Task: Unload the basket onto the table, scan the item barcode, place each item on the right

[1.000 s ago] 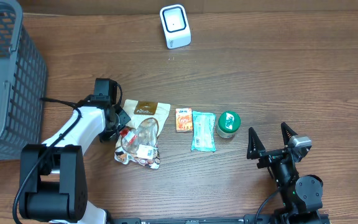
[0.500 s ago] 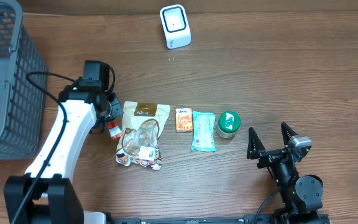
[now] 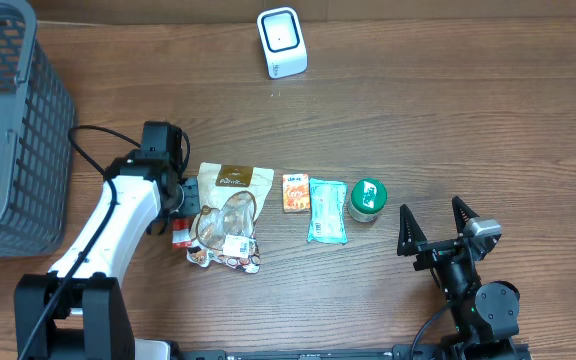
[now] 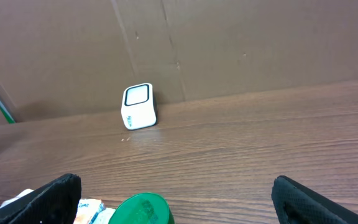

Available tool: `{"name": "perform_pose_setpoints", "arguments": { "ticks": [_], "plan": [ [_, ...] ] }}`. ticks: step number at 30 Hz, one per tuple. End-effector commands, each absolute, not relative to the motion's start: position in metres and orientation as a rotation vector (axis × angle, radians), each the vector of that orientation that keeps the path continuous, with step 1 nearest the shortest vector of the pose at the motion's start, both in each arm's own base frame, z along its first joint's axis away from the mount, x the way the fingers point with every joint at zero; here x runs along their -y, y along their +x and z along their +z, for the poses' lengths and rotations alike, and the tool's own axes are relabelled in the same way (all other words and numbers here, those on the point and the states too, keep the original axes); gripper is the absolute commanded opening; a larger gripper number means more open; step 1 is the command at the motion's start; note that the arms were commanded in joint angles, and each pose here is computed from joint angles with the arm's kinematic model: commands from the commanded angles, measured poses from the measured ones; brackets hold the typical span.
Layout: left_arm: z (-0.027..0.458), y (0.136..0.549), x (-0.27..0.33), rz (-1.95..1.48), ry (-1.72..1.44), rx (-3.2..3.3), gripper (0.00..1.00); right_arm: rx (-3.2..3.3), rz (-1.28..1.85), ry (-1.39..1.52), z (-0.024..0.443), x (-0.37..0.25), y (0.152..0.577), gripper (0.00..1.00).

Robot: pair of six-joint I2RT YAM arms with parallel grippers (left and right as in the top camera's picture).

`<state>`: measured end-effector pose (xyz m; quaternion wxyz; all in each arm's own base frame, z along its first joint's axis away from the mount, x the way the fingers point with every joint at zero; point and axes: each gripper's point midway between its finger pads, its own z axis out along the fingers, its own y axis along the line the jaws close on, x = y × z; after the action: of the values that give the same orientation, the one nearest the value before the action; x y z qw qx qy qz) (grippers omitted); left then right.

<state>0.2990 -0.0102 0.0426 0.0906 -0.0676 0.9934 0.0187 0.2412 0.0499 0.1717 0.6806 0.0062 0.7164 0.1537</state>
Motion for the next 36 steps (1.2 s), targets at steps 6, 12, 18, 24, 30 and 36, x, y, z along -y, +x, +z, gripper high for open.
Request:
{"name": "perform_pose_setpoints", "arguments": {
  "ticks": [6, 12, 18, 24, 30, 36],
  "plan": [
    [0.033, 0.29, 0.048, -0.273, -0.081, -2.983, 0.07, -1.605, 0.332, 0.022, 0.169, -0.047, 0.242, 1.0],
    [0.038, 0.293, 0.066, -0.428, -0.062, -2.958, 0.06, -1.605, 0.331, 0.022, 0.169, -0.047, 0.242, 1.0],
    [0.04, 0.293, 0.075, -0.493, -0.043, -2.948, 0.05, -1.605, 0.332, 0.022, 0.169, -0.047, 0.242, 1.0],
    [0.04, 0.291, 0.087, -0.493, 0.043, -2.945, 0.05, -1.605, 0.331, 0.022, 0.169, -0.047, 0.242, 1.0],
    [0.041, 0.289, 0.107, -0.503, 0.146, -2.934, 0.05, -1.605, 0.332, 0.022, 0.169, -0.047, 0.242, 1.0],
    [0.045, 0.292, 0.121, -0.537, 0.028, -2.931, 0.04, -1.605, 0.332, 0.022, 0.169, -0.047, 0.242, 1.0]
  ]
}}
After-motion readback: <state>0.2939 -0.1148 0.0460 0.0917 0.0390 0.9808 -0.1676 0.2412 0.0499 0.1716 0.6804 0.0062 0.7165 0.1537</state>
